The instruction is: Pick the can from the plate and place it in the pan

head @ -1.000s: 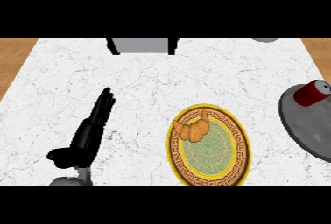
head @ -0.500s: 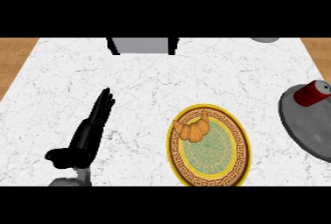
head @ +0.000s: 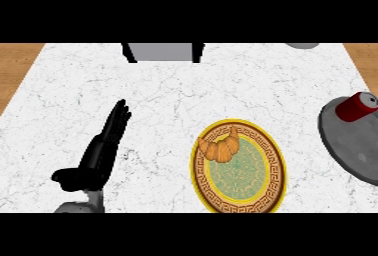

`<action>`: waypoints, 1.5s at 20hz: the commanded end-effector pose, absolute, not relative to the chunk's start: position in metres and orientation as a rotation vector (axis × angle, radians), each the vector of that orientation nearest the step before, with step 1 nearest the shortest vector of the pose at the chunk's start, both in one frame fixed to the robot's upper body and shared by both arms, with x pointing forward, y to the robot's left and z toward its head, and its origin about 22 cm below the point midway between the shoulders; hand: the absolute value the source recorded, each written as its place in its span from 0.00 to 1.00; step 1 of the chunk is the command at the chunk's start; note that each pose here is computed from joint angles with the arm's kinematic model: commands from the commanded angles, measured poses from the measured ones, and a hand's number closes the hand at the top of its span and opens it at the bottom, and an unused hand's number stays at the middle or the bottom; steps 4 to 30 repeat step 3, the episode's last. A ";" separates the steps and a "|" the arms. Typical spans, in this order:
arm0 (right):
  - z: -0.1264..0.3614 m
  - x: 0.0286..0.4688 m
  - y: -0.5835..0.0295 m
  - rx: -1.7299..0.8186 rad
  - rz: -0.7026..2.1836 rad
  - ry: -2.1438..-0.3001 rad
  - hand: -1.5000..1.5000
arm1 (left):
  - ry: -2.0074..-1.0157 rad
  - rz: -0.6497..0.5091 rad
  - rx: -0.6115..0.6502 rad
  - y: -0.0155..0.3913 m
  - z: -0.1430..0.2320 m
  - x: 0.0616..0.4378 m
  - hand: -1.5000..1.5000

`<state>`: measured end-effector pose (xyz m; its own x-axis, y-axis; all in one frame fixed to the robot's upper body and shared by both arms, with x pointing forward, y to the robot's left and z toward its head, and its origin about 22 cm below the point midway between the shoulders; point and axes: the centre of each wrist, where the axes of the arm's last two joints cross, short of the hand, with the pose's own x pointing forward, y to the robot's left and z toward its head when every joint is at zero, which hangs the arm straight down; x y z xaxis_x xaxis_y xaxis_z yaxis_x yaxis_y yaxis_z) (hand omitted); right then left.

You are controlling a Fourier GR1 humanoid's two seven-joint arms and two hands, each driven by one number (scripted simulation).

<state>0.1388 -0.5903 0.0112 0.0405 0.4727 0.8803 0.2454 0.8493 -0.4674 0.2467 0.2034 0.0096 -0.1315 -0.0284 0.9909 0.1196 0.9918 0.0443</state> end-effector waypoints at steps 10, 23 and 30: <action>0.002 0.126 -0.590 -0.544 0.255 -1.691 0.00 | -1.694 -0.126 -0.091 0.195 0.017 0.251 0.50; 0.002 0.126 -0.590 -0.544 0.255 -1.691 0.00 | -1.694 -0.126 -0.091 0.195 0.017 0.251 0.50; 0.002 0.126 -0.590 -0.544 0.255 -1.691 0.00 | -1.694 -0.126 -0.091 0.195 0.017 0.251 0.50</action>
